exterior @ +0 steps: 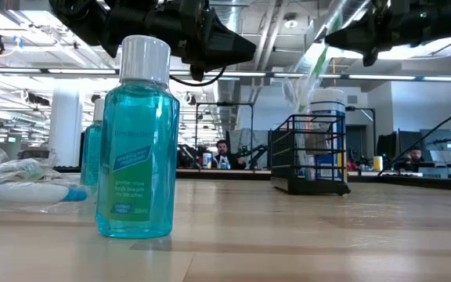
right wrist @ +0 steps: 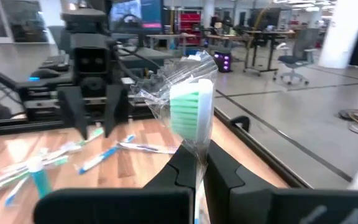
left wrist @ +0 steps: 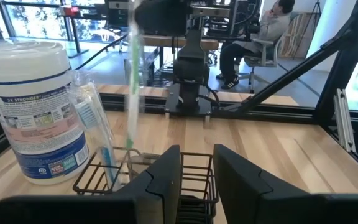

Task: Pick & Place toothbrushing station
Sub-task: Put the top green toothbrush into the wire mesh organizer

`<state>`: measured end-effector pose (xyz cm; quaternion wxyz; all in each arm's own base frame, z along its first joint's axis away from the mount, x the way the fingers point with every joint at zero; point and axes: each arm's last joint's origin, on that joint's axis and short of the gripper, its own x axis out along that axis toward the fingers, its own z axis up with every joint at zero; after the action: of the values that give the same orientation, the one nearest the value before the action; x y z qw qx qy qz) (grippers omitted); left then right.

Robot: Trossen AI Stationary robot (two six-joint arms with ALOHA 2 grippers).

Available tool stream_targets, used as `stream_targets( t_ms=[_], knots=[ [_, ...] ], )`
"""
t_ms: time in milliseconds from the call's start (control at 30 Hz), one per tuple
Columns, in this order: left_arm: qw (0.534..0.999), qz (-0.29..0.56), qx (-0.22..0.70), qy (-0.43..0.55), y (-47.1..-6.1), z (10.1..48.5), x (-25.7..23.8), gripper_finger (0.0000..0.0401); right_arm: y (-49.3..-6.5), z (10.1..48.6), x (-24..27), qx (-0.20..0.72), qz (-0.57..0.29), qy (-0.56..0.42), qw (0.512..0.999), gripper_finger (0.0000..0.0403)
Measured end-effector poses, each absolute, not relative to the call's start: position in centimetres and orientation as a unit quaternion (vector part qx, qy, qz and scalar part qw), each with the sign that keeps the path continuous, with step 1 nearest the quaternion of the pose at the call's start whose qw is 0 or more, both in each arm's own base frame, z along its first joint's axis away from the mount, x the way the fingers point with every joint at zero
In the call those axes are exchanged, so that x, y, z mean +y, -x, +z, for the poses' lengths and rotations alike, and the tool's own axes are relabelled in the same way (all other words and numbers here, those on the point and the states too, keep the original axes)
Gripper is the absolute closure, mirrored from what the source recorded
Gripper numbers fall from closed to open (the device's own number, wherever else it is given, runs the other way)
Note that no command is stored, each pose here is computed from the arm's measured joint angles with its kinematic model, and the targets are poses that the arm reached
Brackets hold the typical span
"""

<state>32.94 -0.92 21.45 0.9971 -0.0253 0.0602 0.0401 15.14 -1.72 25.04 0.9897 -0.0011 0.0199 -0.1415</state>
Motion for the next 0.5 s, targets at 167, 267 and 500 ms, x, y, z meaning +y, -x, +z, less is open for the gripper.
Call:
stream_targets(
  t_ms=[167, 267, 500],
  knots=[
    [0.997, 0.04, 0.06, 0.025, -32.9, 21.4, -0.9, 0.0309, -15.0, 25.8, -2.2, 0.051, -0.156, -0.005, 0.986, 0.0403],
    [0.997, 0.04, 0.061, 0.025, -32.9, 21.4, -0.9, 0.0309, -15.3, 26.4, -2.3, 0.064, -0.162, -0.006, 0.985, 0.0403],
    [0.996, 0.04, 0.073, 0.024, -32.9, 21.2, -0.9, 0.0309, -16.4, 26.2, -2.5, 0.106, -0.163, -0.005, 0.981, 0.0403]
  ],
)
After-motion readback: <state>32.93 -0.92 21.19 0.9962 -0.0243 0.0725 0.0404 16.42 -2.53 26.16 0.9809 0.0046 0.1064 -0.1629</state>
